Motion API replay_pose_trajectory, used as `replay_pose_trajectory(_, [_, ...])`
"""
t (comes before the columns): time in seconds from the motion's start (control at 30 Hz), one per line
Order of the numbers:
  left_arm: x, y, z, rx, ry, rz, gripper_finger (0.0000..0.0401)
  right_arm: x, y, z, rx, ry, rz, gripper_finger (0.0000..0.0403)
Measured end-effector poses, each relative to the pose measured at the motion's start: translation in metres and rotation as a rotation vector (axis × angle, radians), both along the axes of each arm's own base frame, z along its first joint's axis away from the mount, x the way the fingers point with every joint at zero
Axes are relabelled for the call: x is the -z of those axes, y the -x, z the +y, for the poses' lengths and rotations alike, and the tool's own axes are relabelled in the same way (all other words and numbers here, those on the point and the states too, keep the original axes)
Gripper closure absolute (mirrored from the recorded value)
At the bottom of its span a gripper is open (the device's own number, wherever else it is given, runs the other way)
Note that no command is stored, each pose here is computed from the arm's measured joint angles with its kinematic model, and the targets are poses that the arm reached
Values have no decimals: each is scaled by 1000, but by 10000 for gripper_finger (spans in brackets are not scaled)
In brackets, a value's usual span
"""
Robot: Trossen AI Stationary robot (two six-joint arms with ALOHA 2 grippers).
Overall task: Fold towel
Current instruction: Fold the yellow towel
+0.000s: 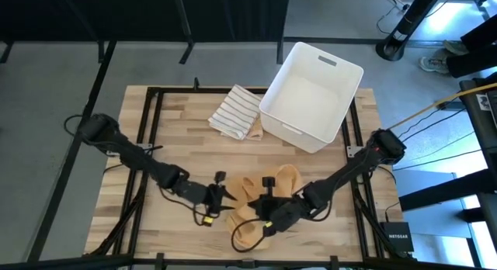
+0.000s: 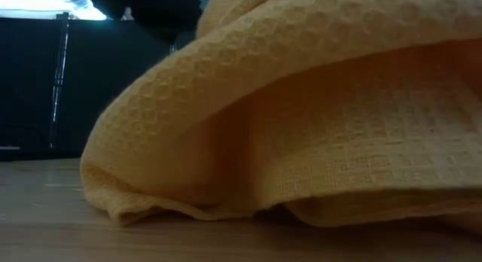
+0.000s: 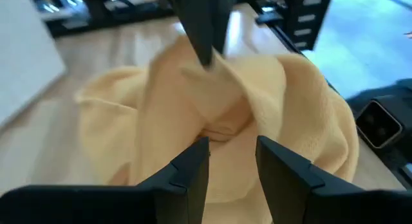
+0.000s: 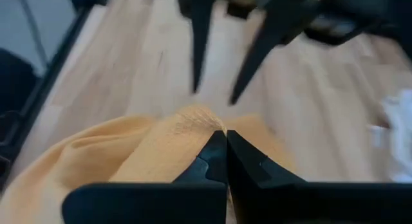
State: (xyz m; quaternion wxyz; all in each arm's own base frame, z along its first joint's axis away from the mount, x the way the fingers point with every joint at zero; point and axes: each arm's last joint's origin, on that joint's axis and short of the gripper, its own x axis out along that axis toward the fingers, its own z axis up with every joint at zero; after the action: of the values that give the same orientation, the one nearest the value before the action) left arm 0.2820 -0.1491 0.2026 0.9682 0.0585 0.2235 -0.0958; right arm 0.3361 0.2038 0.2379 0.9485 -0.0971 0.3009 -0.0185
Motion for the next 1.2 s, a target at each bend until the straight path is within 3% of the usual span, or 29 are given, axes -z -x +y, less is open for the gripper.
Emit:
replay_pose_trajectory(0.13, [8, -8, 8, 10, 45, 35, 253, -9, 7, 4, 97, 82, -17, 398])
replay_pose_trajectory(0.3, [23, -16, 9, -10, 54, 62, 224, -21, 5, 9, 89, 69, -51, 398])
replay_pose_trajectory(0.63, [54, -25, 11, -31, 20, 133, 220, -23, 5, 10, 70, 115, -53, 398])
replay_pose_trajectory(0.8, [58, -31, 16, -85, 5, 97, 267, -32, 3, 12, 50, 120, -72, 398])
replay_pose_trajectory(1.0, [54, -30, 16, -87, -18, 88, 383, -41, 3, 15, 32, 129, -81, 398])
replay_pose_trajectory(1.2, [9, -10, 11, -207, -131, 116, 396, -70, 15, 27, 47, 211, -75, 398])
